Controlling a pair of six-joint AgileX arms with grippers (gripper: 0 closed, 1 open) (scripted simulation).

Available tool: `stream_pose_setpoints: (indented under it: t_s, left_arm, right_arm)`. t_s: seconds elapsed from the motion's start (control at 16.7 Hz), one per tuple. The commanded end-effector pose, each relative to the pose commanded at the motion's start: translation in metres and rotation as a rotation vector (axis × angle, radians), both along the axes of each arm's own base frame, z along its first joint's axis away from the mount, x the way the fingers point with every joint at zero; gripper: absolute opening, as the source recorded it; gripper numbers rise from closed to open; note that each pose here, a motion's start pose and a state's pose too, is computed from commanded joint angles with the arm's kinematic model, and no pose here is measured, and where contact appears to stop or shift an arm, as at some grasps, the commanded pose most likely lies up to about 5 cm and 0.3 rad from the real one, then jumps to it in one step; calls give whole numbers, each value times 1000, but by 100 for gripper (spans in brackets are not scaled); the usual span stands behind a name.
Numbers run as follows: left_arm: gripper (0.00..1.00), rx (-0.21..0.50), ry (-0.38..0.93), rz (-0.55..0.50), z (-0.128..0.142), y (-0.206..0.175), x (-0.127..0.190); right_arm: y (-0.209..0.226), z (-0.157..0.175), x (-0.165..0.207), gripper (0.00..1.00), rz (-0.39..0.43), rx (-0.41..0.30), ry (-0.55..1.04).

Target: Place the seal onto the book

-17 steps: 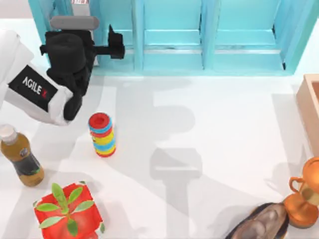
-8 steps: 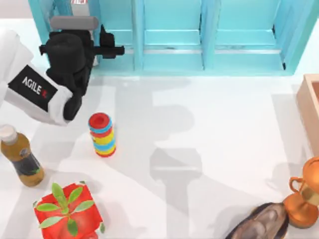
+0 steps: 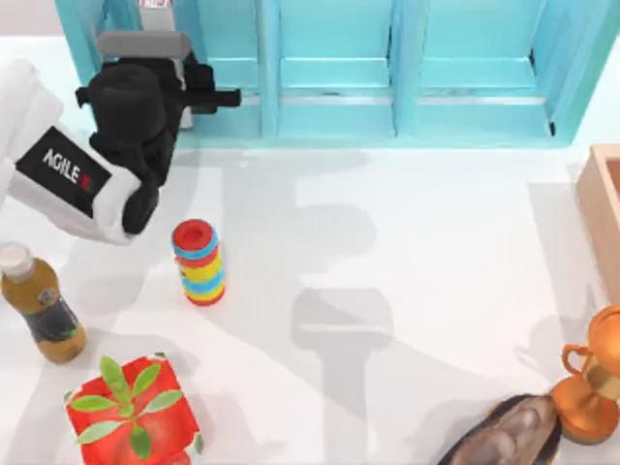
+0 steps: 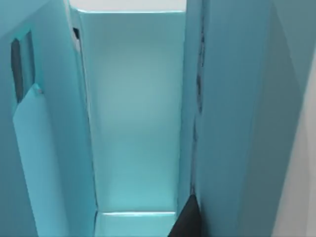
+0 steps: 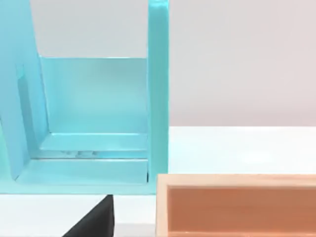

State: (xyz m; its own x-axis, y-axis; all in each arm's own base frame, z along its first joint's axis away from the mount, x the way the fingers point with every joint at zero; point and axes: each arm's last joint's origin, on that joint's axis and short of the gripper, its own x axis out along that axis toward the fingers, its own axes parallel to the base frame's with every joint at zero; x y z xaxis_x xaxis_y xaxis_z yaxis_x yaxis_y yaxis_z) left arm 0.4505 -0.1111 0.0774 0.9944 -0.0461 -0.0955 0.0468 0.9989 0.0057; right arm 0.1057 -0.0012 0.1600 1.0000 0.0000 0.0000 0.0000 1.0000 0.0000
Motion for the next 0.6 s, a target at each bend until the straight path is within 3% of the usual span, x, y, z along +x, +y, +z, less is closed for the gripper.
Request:
stream_pose_setpoints:
  t_s: [0.6]
  left_arm:
    - [0, 8, 9, -9, 8, -5, -5]
  right_arm:
    - [0, 0, 0, 100, 0, 0, 0]
